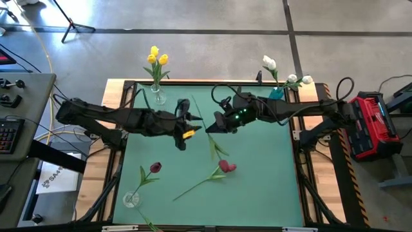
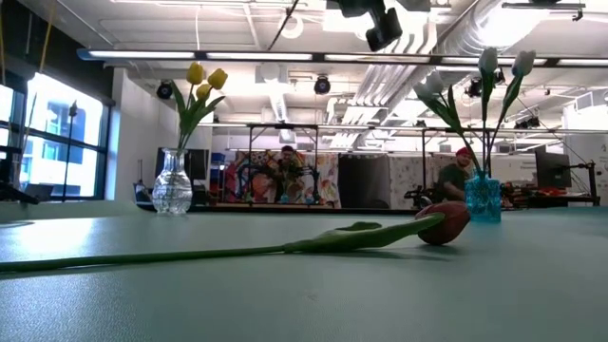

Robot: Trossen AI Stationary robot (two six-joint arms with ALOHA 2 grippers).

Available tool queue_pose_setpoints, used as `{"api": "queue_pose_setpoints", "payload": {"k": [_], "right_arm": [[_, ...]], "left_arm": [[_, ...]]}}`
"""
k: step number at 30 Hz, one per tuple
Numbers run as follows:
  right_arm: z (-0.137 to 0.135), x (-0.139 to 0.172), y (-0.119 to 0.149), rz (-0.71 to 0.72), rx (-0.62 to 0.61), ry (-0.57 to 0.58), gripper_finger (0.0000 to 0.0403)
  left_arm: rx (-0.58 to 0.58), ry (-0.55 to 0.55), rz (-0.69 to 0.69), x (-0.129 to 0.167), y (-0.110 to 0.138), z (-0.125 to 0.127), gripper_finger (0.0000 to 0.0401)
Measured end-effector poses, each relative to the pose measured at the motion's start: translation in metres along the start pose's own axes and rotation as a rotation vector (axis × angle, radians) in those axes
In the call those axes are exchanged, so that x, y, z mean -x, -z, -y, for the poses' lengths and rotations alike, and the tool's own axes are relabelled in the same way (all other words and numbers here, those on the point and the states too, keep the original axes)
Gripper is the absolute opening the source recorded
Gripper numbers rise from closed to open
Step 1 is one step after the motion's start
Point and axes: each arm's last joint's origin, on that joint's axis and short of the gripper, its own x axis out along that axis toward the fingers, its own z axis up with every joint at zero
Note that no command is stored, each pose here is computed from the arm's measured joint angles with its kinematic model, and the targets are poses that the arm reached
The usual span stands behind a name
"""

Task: Sort flowers into vase by color
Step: Put the top red flower into the bottom transparent vase

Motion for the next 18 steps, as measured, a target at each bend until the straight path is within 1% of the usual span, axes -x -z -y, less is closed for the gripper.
{"api": "queue_pose_setpoints", "payload": {"k": [5,9,18], "right_arm": [[-0.0048,-0.0004,-0.0005,0.060,-0.025,-0.037,0.0000],[-0.0091,-0.0001,-0.0015,0.071,-0.031,-0.080,0.0000],[-0.0102,0.0000,-0.0016,0.071,-0.030,-0.092,0.0000]], "left_arm": [[-0.086,0.023,0.011,0.0002,-0.0037,0.0079,0.0136],[-0.088,0.006,0.008,0.0005,-0.0046,0.0077,0.0136],[-0.080,-0.040,0.001,-0.0006,-0.0057,0.0054,0.0133]]}}
